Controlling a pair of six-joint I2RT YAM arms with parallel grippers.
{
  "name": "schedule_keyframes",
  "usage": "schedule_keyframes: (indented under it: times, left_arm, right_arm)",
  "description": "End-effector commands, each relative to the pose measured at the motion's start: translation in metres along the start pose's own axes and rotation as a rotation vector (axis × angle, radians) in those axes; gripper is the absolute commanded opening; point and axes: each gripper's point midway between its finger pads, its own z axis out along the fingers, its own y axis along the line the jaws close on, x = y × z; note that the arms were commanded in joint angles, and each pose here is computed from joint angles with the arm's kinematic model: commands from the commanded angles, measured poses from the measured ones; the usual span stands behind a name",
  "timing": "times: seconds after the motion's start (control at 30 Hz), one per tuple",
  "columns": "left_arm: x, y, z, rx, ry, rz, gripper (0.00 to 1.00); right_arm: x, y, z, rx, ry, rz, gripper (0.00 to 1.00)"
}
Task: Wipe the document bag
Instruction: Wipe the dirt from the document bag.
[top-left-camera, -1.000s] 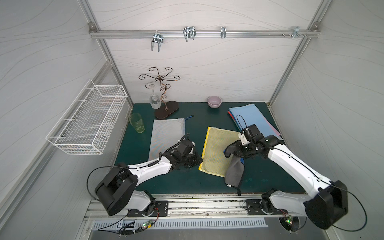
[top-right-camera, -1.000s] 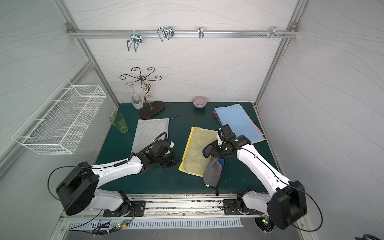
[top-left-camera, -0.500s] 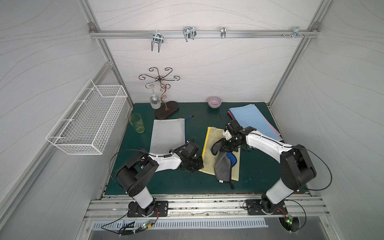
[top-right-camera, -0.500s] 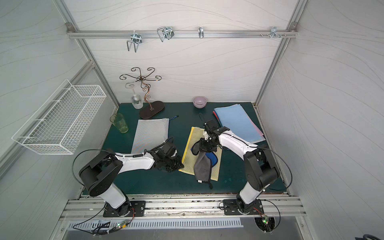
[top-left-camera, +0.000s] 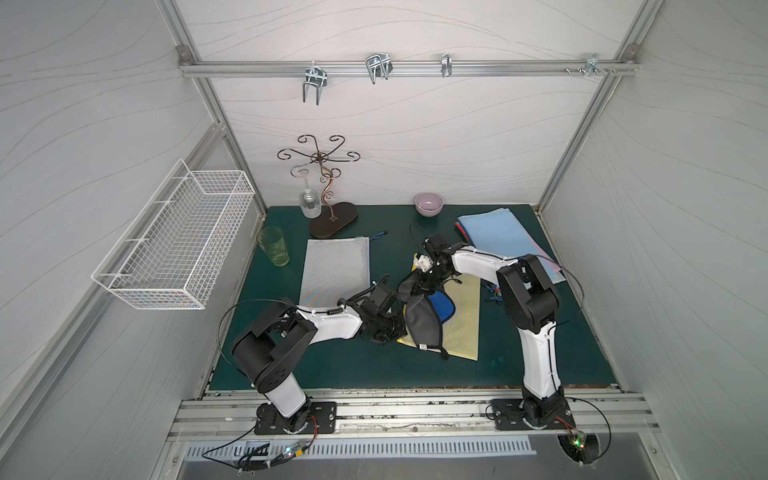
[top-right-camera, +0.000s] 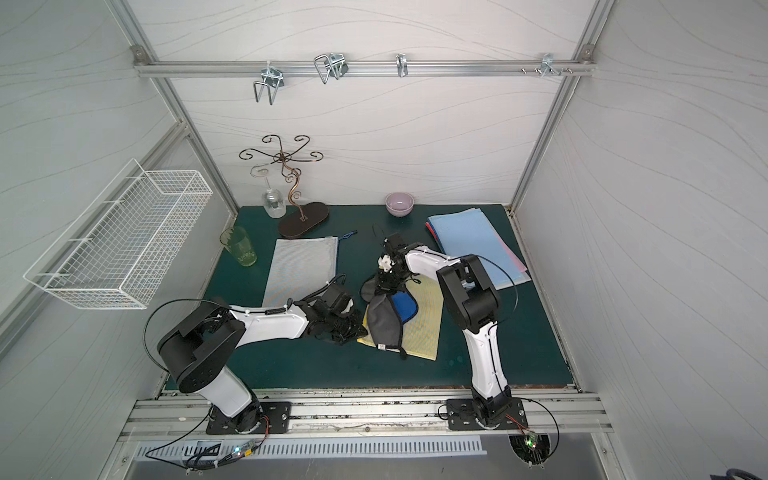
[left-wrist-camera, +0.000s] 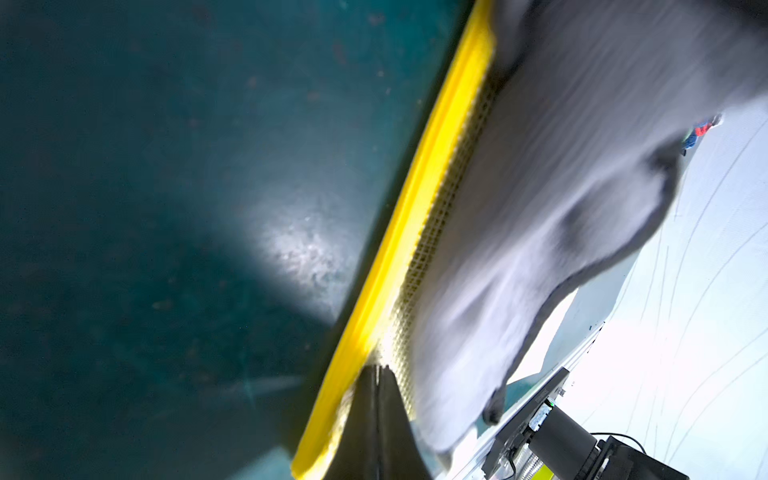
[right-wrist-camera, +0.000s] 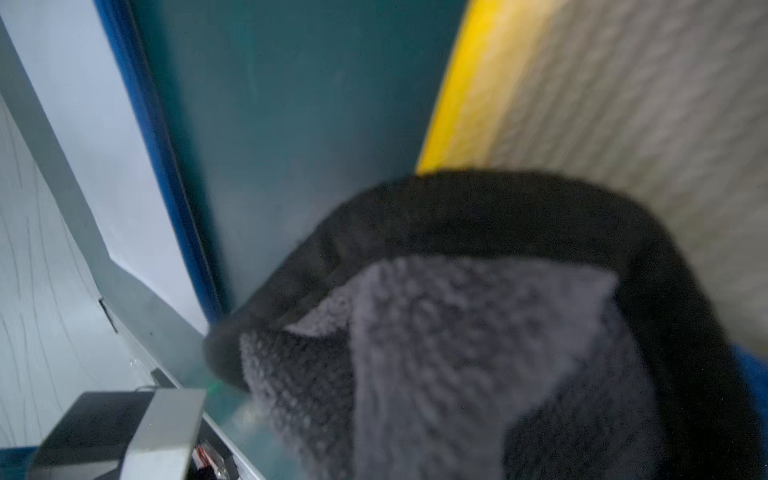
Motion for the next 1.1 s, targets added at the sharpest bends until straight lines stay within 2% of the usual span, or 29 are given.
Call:
schedule_keyframes:
  times: [0.0,0.13,0.2,0.27,0.4,0.53,0.63,0.73,0.8,0.9,1.07]
  left_arm:
    - [0.009,0.038,0.004,-0.117,0.016,-0.057,0.00]
    - [0.009,0.035,0.002,-0.108,0.013,-0.044,0.00]
    - [0.008,0.035,0.001,-0.106,0.008,-0.040,0.00]
    - [0.008,0.035,0.002,-0.106,0.009,-0.040,0.00]
    - [0.009,0.037,0.003,-0.107,0.013,-0.042,0.00]
    - [0.009,0.038,0.003,-0.112,0.012,-0.041,0.00]
    - [0.009,0.038,0.004,-0.111,0.015,-0.040,0.00]
    - [0.009,0.036,0.003,-0.108,0.013,-0.037,0.00]
    - [0.009,0.037,0.002,-0.108,0.010,-0.039,0.00]
    - [0.008,0.036,0.002,-0.107,0.004,-0.040,0.00]
    - [0.007,0.035,0.005,-0.108,0.011,-0.038,0.00]
  right_arm:
    - [0.083,0.007,0.024,0.019,0.188,0.030,0.00]
    - [0.133,0.001,0.017,0.092,0.235,0.075,0.00]
    - [0.139,-0.002,0.015,0.107,0.235,0.105,0.00]
    - [0.126,-0.011,0.016,0.143,0.210,0.119,0.00]
    - [0.039,-0.035,0.014,0.159,0.071,0.160,0.00]
    - [-0.061,-0.051,-0.014,0.170,-0.109,0.168,0.00]
    - [-0.111,-0.068,-0.042,0.222,-0.229,0.183,0.00]
    - [-0.129,-0.096,-0.065,0.313,-0.305,0.206,0.00]
    - [-0.113,-0.112,-0.074,0.390,-0.264,0.231,0.00]
    - [-0.060,-0.130,-0.078,0.500,-0.169,0.282,0.00]
    - [0.052,-0.118,-0.070,0.486,-0.065,0.336,0.00]
